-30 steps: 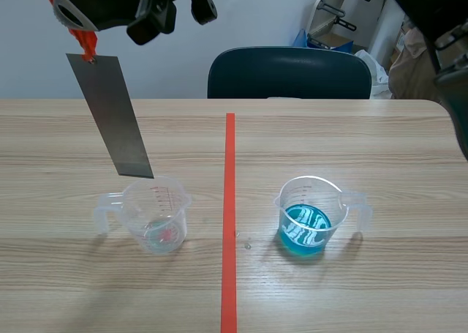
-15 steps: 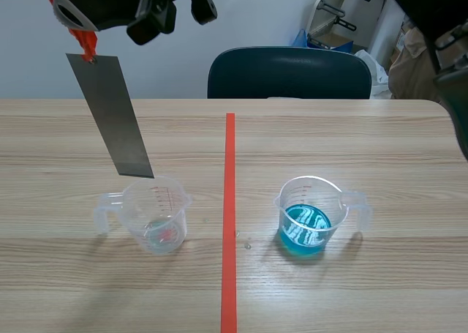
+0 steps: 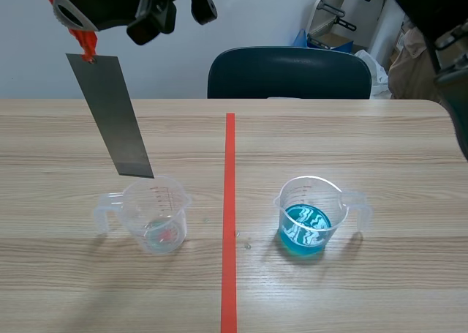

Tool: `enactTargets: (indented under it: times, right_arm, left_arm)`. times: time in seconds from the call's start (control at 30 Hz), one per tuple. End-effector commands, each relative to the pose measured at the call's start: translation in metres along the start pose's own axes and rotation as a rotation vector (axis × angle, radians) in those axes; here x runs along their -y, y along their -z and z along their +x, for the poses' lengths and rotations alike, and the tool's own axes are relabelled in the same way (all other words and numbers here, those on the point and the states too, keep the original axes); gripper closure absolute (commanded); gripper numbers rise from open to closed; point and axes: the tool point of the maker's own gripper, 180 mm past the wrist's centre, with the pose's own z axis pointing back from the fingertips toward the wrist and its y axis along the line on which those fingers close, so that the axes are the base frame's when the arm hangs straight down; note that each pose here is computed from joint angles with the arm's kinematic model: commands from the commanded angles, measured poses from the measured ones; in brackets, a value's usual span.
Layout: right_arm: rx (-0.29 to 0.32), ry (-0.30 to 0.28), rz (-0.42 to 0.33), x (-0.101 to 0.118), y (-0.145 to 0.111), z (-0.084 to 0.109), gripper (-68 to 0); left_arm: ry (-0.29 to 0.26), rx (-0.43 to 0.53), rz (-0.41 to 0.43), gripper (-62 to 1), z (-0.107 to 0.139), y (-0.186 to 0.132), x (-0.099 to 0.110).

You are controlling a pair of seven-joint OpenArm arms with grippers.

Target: Do the redox reaction experiment

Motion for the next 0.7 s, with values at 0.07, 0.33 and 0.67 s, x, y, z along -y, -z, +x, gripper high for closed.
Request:
enactTargets:
  times: [0.07,0.33,0.67]
  right_arm:
    - [0.02,-0.034,0.004,0.0005,-0.0025,0.0106,-0.6]
    - [0.019,-0.034,0.008,-0.0005,-0.0017,0.0103,-0.6]
    - [0.043,-0.011,-0.002,0.0036,0.0022,0.0069,-0.6]
  left_arm:
    - [-0.004,0.02,0.004,-62.3,0.005,0.0016,-0.0002]
    - [-0.004,0.021,0.004,-62.3,0.0052,0.0017,-0.0002]
    - [0.002,0.021,0.0,-62.3,0.0052,0.0017,0.0006]
